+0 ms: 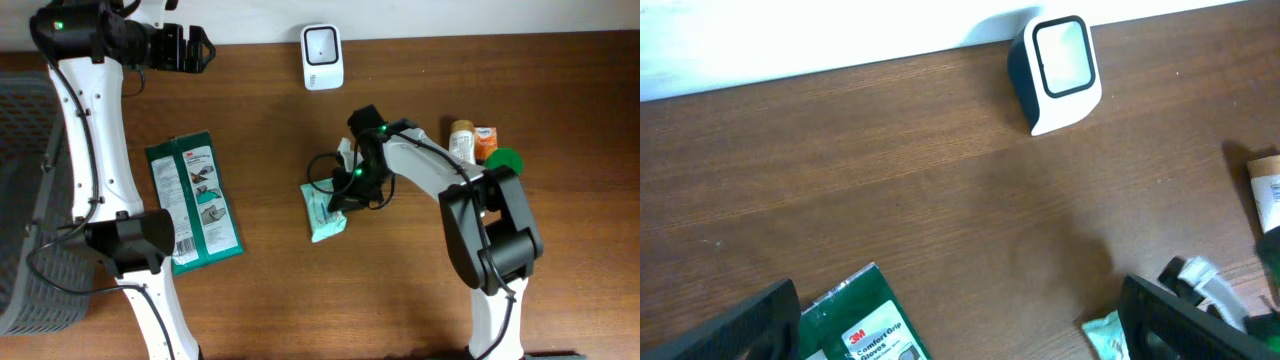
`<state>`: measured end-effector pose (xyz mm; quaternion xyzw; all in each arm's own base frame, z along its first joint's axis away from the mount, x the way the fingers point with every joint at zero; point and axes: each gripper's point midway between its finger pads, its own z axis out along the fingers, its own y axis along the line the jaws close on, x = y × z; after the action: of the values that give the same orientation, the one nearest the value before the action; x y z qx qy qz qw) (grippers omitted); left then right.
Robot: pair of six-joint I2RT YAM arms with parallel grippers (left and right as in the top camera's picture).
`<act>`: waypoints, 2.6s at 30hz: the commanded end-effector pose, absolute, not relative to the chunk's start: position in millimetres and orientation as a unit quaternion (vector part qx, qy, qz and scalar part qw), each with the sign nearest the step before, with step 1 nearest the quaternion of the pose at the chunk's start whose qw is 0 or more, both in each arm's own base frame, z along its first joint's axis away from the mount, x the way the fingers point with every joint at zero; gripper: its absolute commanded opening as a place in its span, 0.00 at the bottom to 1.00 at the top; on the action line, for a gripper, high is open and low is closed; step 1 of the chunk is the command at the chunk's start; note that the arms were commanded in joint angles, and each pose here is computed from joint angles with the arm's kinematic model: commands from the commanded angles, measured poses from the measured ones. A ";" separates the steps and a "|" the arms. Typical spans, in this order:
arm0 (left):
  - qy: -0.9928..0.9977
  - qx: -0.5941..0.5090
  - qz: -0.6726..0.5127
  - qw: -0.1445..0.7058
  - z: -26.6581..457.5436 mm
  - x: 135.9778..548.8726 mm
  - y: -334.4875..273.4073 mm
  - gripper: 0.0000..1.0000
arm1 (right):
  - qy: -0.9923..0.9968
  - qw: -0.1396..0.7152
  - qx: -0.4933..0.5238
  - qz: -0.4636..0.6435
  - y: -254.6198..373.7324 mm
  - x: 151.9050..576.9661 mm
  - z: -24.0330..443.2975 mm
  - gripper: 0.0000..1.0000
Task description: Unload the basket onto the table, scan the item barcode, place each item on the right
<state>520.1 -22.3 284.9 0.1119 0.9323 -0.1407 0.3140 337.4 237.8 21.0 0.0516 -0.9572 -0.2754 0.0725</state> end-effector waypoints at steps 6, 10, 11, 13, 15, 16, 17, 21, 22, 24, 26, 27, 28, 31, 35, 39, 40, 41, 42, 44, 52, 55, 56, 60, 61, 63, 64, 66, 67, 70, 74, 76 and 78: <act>0.928 0.119 -0.141 0.323 292.7 518.2 -20.8 0.99 | -0.984 -0.078 0.058 -0.149 182.8 372.5 95.3 0.04; 0.928 0.119 -0.141 0.323 292.7 518.2 -20.8 0.99 | -0.988 -0.077 0.048 -0.126 174.6 371.4 93.4 0.04; 0.928 0.119 -0.141 0.323 292.7 518.2 -20.8 0.99 | -0.992 -0.081 0.027 -0.097 164.0 373.8 91.4 0.04; 0.928 0.119 -0.141 0.323 292.7 518.2 -20.8 0.99 | -0.994 -0.094 0.013 -0.048 146.8 377.7 93.1 0.04; 0.928 0.119 -0.141 0.323 292.7 518.2 -20.8 0.99 | -0.994 -0.105 -0.009 0.028 122.0 379.0 100.4 0.04; 0.928 0.119 -0.141 0.323 292.7 518.2 -20.8 0.99 | -0.992 -0.110 -0.011 0.062 112.7 378.7 105.1 0.04; 0.928 0.119 -0.140 0.323 292.6 518.2 -20.8 0.99 | -0.990 -0.114 -0.012 0.080 108.7 378.4 108.1 0.04; 0.928 0.119 -0.140 0.323 292.6 518.2 -20.8 0.99 | -0.978 -0.137 0.007 0.157 104.5 380.1 110.8 0.04; 0.928 0.119 -0.141 0.323 292.7 518.2 -20.8 0.99 | -0.979 -0.130 0.015 0.154 110.8 377.9 105.5 0.04; 0.928 0.119 -0.140 0.323 292.6 518.2 -20.8 0.99 | -0.984 -0.117 0.015 0.131 117.9 374.6 100.3 0.04; 0.928 0.119 -0.141 0.323 292.7 518.2 -20.8 0.99 | -0.992 -0.095 -0.006 0.084 119.7 372.7 95.3 0.33; 0.928 0.119 -0.141 0.323 292.7 518.2 -20.8 0.99 | -0.995 -0.080 -0.030 0.057 117.2 371.3 92.9 0.42; 0.928 0.119 -0.141 0.323 292.7 518.2 -20.8 0.99 | -0.997 -0.062 -0.046 0.028 114.4 369.6 89.9 0.45; 0.928 0.119 -0.141 0.323 292.7 518.2 -20.8 0.99 | -0.995 -0.020 -0.088 -0.039 103.6 364.1 81.0 0.46; 0.928 0.119 -0.141 0.323 292.7 518.2 -20.8 0.99 | -0.992 0.016 -0.083 -0.091 100.7 352.2 68.9 0.51; 0.928 0.119 -0.140 0.323 292.6 518.2 -20.8 0.99 | -0.992 0.026 -0.077 -0.100 102.2 346.8 62.5 0.60; 0.928 0.119 -0.141 0.323 292.7 518.2 -20.8 0.99 | -0.991 0.026 -0.074 -0.105 104.0 346.6 62.4 0.65; 0.928 0.119 -0.141 0.323 292.7 518.2 -20.8 0.99 | -0.990 0.026 -0.060 -0.123 110.0 347.1 63.8 0.66; 0.928 0.119 -0.141 0.323 292.7 518.2 -20.8 0.99 | -0.989 0.024 -0.053 -0.133 113.5 347.9 64.5 0.66; 0.928 0.119 -0.141 0.323 292.7 518.2 -20.8 0.99 | -0.989 0.024 -0.049 -0.140 116.0 348.1 64.4 0.67; 0.928 0.119 -0.140 0.323 292.6 518.2 -20.8 0.99 | -0.987 0.034 -0.050 -0.150 117.7 338.0 44.6 0.74; 0.928 0.119 -0.141 0.323 292.7 518.2 -20.8 0.99 | -0.986 0.027 -0.049 -0.159 120.7 340.4 41.8 0.74; 0.928 0.119 -0.141 0.323 292.7 518.2 -20.8 0.99 | -0.986 0.024 -0.048 -0.159 121.0 342.0 41.8 0.74; 0.928 0.119 -0.141 0.323 292.7 518.2 -21.0 0.99 | -0.987 0.022 -0.045 -0.155 119.1 342.2 40.6 0.74; 0.928 0.119 -0.141 0.323 292.7 518.2 -20.8 0.99 | -0.987 0.020 -0.044 -0.151 117.3 343.0 40.1 0.74; 0.928 0.119 -0.141 0.323 292.7 518.2 -20.8 0.99 | -0.987 0.014 -0.045 -0.154 106.8 349.8 46.9 0.74; 0.928 0.119 -0.141 0.323 292.7 518.2 -21.0 0.99 | -0.987 0.011 -0.049 -0.154 102.9 352.6 50.9 0.74; 0.928 0.119 -0.141 0.323 292.7 518.2 -20.8 0.99 | -0.986 0.004 -0.051 -0.156 95.6 357.4 60.1 0.74; 0.928 0.119 -0.140 0.323 292.6 518.2 -20.8 0.99 | -0.986 -0.001 -0.053 -0.157 88.6 360.6 66.1 0.74; 0.928 0.119 -0.141 0.323 292.7 518.2 -20.8 0.99 | -0.985 0.003 -0.071 -0.157 75.3 360.7 65.7 0.78; 0.928 0.119 -0.141 0.323 292.7 518.2 -20.8 0.99 | -0.980 0.003 -0.049 -0.192 86.5 357.2 56.9 0.78; 0.928 0.119 -0.141 0.323 292.7 518.2 -20.8 0.99 | -0.980 0.003 -0.051 -0.193 85.6 355.0 49.2 0.78; 0.928 0.119 -0.141 0.323 292.7 518.2 -20.8 0.99 | -0.979 0.003 -0.055 -0.196 84.4 352.5 40.8 0.78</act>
<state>520.1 -22.3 284.8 0.1118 0.9323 -0.1405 0.3140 362.3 80.4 51.0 -0.0600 -0.9816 -0.1810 -0.0082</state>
